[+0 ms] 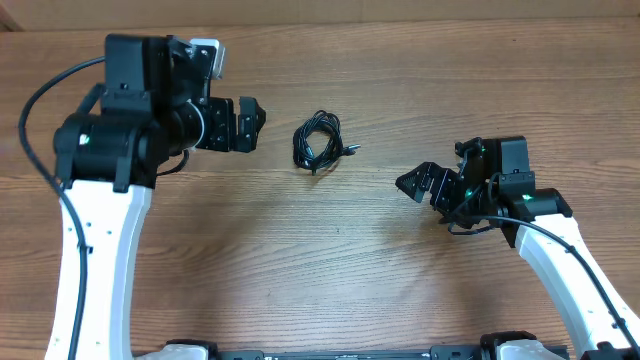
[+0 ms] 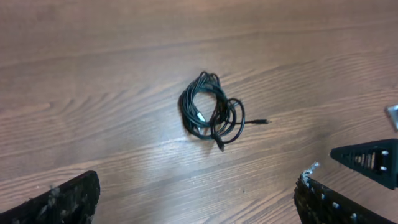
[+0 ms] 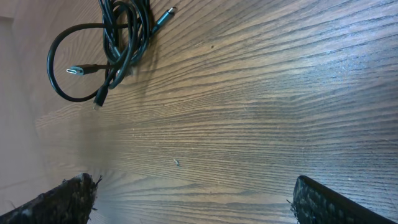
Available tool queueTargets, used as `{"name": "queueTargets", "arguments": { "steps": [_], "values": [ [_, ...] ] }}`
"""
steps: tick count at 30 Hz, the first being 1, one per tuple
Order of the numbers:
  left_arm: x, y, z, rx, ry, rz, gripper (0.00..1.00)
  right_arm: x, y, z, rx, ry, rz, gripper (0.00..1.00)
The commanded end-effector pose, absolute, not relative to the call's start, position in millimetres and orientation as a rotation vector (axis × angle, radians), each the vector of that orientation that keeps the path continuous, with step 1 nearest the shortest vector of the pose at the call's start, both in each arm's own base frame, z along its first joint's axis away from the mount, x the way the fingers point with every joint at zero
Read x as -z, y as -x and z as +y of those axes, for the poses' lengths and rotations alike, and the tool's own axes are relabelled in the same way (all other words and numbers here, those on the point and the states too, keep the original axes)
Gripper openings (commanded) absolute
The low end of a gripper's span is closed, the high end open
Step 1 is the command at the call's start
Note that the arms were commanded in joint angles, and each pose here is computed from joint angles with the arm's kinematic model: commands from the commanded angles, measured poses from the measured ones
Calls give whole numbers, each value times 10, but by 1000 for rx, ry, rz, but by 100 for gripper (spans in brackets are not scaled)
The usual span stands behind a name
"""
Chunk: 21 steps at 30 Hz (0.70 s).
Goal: Untangle cables
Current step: 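Move the left gripper forward over the black cable bundle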
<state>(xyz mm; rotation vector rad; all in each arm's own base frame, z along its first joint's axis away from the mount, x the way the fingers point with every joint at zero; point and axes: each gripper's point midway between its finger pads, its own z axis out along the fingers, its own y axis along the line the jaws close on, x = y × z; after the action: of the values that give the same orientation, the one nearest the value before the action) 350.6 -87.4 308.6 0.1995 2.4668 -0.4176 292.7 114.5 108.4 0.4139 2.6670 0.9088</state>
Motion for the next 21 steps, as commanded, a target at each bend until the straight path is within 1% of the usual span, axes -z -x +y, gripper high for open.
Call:
{"name": "queueTargets", "arguments": {
  "steps": [1, 2, 3, 4, 15, 16, 19, 20, 21],
  "values": [
    [-3041, -3582, -932, 432, -234, 2480, 85, -1148, -2985, 1133, -901, -408, 2646, 100],
    [-2992, -3604, -935, 433, -233, 2495, 61, -1148, -2985, 1133, -901, -408, 2646, 100],
    [-2926, -3624, -937, 435, -230, 2517, 20, -1148, -2985, 1133, -901, -408, 2646, 100],
    [-2874, -3635, -938, 437, -224, 2536, 4, -1148, -2985, 1133, -901, -408, 2646, 100],
    [-1987, -3783, -960, 463, -135, 2837, 4, -1148, -2985, 1133, -901, -408, 2646, 100],
    [-1905, -3818, -965, 464, -133, 2854, 6, -1148, -2985, 1134, -901, -408, 2646, 100],
    [-1688, -3945, -994, 465, -133, 2880, 38, -1148, -2985, 1134, -901, -408, 2646, 100],
    [-1605, -4000, -1012, 465, -136, 2884, 46, -1148, -2985, 1134, -901, -408, 2646, 100],
    [-1528, -4057, -1031, 466, -137, 2886, 50, -1148, -2985, 1133, -901, -408, 2646, 100]
  ]
}}
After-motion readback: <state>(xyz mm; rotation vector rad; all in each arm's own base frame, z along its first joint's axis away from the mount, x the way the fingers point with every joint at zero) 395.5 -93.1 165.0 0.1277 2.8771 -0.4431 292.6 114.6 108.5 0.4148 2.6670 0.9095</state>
